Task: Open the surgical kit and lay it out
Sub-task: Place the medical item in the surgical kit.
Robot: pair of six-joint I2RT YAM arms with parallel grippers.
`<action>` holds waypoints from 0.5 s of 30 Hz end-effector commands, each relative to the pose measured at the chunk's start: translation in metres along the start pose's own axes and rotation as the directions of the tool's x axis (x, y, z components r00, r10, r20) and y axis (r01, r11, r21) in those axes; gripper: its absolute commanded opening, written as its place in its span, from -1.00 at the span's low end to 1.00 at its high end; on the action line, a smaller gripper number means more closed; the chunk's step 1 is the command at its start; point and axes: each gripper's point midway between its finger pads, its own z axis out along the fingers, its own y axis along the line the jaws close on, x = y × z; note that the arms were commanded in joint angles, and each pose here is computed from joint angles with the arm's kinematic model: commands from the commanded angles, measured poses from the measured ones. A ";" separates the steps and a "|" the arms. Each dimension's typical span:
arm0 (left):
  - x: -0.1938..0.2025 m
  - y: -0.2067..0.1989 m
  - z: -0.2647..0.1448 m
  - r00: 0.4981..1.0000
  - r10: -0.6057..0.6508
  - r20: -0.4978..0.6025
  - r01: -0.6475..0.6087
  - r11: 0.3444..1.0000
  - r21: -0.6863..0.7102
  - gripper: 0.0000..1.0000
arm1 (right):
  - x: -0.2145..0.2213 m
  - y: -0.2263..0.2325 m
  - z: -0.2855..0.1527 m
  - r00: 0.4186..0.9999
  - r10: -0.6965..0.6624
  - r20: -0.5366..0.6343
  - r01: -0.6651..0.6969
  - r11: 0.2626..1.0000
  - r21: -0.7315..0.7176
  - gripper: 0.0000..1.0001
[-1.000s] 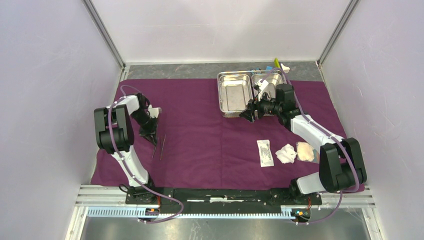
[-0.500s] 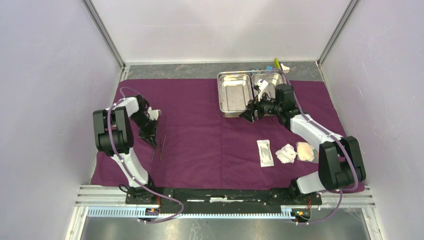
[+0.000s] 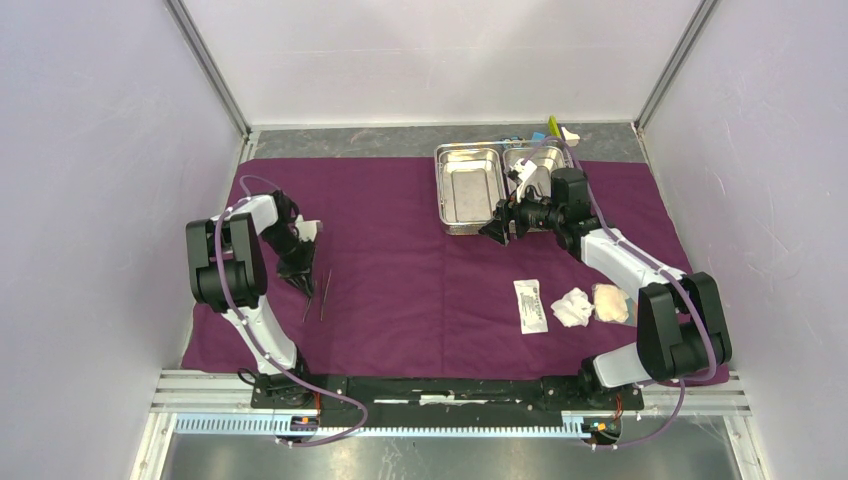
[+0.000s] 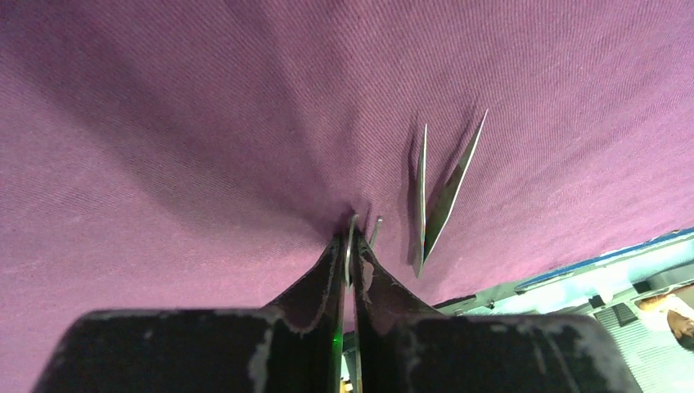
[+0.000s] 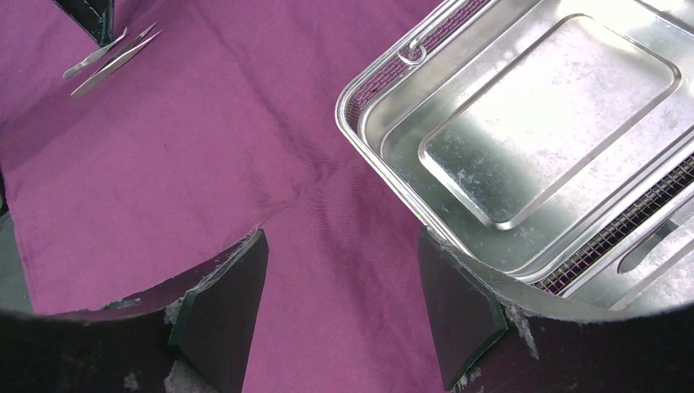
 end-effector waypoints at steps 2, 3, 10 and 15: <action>-0.003 0.001 -0.001 0.999 -0.030 0.015 0.030 1.000 -0.005 -0.65 | -0.008 0.000 0.000 0.999 -0.014 0.030 0.015 1.000 -0.011 0.48; -0.003 0.001 -0.001 0.999 -0.030 0.014 0.030 1.000 -0.005 -0.61 | -0.008 0.001 0.000 0.999 -0.015 0.030 0.015 1.000 -0.012 0.48; -0.008 0.002 -0.015 0.999 -0.019 0.048 0.021 0.999 -0.032 -0.52 | -0.007 0.000 0.000 1.000 -0.013 0.028 0.013 1.000 -0.010 0.49; -0.011 0.003 -0.023 0.997 -0.013 0.071 0.017 0.999 -0.048 -0.52 | -0.006 -0.001 0.001 1.000 -0.009 0.025 0.009 1.000 -0.016 0.49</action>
